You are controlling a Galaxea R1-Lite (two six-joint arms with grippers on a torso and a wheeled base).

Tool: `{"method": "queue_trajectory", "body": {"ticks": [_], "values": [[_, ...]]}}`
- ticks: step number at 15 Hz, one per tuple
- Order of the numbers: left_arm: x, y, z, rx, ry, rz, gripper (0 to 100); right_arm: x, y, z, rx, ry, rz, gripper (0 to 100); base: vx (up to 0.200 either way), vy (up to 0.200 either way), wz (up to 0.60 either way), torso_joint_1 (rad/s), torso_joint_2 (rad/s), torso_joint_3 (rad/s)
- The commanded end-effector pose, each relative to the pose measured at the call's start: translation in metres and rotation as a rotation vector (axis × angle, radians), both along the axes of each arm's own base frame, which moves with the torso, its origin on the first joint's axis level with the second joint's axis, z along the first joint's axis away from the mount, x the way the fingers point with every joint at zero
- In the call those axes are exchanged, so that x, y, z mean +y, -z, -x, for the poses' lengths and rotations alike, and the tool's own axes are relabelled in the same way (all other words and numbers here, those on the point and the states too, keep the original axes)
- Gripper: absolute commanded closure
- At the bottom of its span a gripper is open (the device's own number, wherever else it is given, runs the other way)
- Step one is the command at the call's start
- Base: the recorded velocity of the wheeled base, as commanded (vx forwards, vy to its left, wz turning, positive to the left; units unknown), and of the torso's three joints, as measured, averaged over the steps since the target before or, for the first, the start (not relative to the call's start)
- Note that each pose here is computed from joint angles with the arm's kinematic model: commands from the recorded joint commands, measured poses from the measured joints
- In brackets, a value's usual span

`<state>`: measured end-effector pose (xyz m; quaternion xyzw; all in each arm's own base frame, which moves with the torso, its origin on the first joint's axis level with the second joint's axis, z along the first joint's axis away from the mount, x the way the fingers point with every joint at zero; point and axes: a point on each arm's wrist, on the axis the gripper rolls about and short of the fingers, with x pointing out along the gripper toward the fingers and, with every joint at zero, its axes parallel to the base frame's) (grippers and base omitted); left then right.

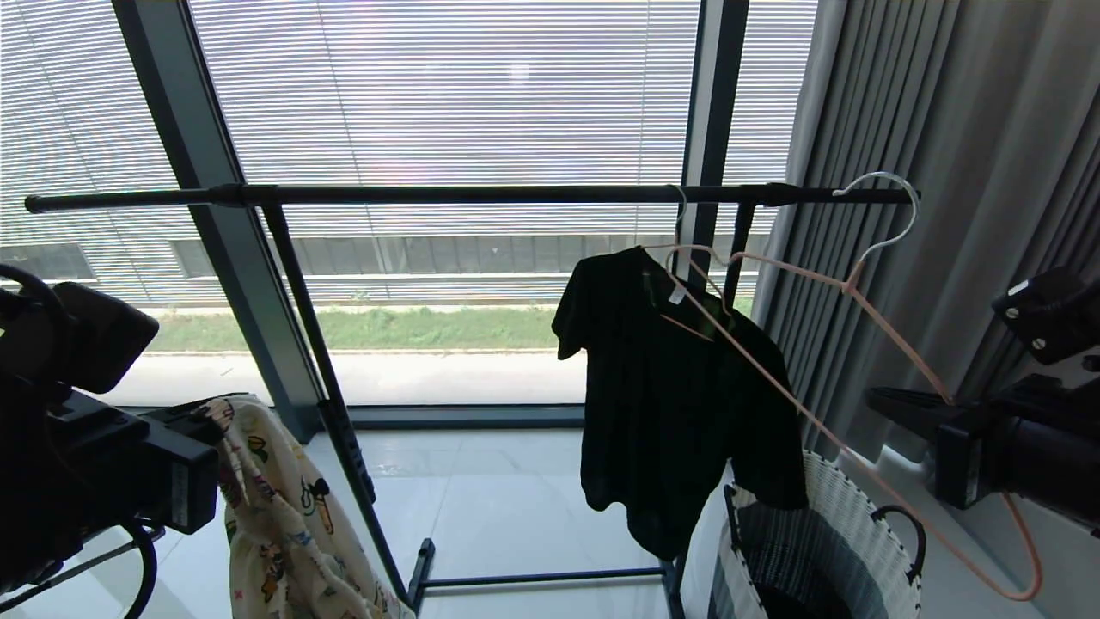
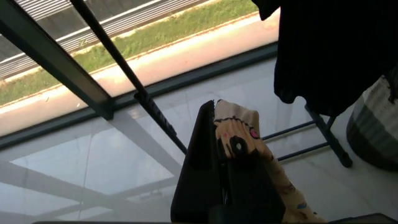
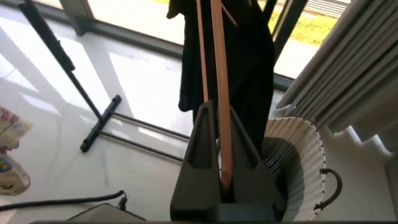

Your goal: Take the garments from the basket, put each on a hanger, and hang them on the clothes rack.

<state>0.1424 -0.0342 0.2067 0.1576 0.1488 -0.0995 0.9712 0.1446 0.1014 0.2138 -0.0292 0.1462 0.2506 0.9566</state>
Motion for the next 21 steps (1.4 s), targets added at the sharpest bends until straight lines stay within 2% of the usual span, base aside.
{"method": "queue_trajectory", "body": {"ticks": [1,2,3,5,7,9,21], "values": [[-0.008,-0.004,-0.023,0.027,-0.004,-0.008,100,0.022,0.010,0.028,0.027,-0.205,0.013,100,0.000,0.000,0.00,0.000,0.00,0.000],[-0.009,-0.006,-0.028,0.027,-0.012,-0.005,100,0.026,0.011,0.033,0.033,-0.237,0.015,100,0.000,0.000,0.00,0.000,0.00,0.000],[-0.017,-0.012,-0.039,0.024,-0.033,0.029,100,0.038,0.015,0.046,0.061,-0.338,0.012,100,0.000,0.000,0.00,0.000,0.00,0.000],[-0.039,-0.019,-0.050,0.029,-0.068,0.139,100,0.054,0.019,0.059,0.095,-0.443,0.005,100,0.000,0.000,0.00,0.000,0.00,0.000],[-0.058,-0.018,-0.055,0.042,-0.107,0.210,100,0.065,0.021,0.066,0.099,-0.497,0.010,100,0.000,0.000,0.00,0.000,0.00,0.000],[-0.069,-0.018,-0.065,0.040,-0.181,0.250,100,0.073,0.021,0.067,0.092,-0.525,0.003,100,0.000,0.000,0.00,0.000,0.00,0.000],[-0.071,-0.019,-0.083,0.027,-0.251,0.240,100,0.084,0.016,0.072,0.082,-0.572,-0.002,100,0.000,0.000,0.00,0.000,0.00,0.000]]}}
